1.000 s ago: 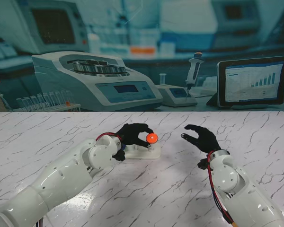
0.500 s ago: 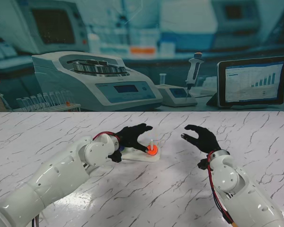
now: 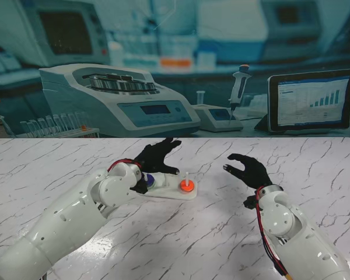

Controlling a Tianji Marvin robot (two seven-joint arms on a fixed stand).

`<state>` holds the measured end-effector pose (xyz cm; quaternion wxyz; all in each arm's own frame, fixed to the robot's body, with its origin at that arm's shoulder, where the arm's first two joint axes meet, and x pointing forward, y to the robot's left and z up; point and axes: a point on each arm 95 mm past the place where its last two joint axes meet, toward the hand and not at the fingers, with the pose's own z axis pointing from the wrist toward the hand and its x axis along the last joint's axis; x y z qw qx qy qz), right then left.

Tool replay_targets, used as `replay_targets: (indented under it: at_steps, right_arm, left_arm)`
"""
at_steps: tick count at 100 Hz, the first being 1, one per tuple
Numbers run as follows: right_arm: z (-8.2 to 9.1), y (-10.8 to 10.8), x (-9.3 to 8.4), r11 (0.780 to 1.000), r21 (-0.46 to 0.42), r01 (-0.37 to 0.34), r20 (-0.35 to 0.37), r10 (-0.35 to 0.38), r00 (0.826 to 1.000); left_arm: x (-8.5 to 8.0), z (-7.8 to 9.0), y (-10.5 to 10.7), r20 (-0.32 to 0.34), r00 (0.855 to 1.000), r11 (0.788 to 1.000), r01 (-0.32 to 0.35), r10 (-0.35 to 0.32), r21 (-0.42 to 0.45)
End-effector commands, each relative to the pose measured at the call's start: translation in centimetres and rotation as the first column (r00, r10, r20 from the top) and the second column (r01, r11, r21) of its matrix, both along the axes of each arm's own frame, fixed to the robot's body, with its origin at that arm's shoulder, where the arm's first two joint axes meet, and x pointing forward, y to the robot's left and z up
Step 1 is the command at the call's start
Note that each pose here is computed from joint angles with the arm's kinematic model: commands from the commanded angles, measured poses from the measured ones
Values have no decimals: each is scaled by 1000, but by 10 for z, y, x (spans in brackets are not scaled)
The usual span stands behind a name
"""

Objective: Move the three rings of the Hanoi Tower from the left rod to the right rod

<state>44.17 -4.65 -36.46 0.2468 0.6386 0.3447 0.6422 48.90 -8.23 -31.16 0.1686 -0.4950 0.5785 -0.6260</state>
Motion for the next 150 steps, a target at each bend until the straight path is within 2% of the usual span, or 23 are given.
replay_targets:
  at_steps: [1, 21, 42, 55, 98, 150]
  right_arm:
    - [-2, 6, -2, 1000, 14, -8, -2, 8, 1000]
    - [-3, 7, -2, 1000, 14, -10, -2, 10, 1000]
    - [-3, 8, -2, 1000, 12, -13, -3, 13, 1000]
    - [-3, 9, -3, 1000, 11, -15, -4, 15, 1000]
    - [-2, 8, -3, 1000, 9, -13, 1, 13, 1000]
    - [-1, 8, -4, 1000, 10, -14, 1, 14, 1000]
  left_arm:
    - [-5, 0, 8, 5, 1000, 1000, 1, -1, 5]
    - [-18, 1, 42, 15, 995, 994, -95, 95, 46]
    - [-32, -19, 73, -8, 982, 979, -185, 187, 89]
    - [-38, -30, 83, -41, 977, 972, -205, 211, 116]
    - [-44, -53, 86, -112, 972, 970, -190, 208, 154]
    - [-43, -63, 81, -133, 971, 973, -180, 199, 146]
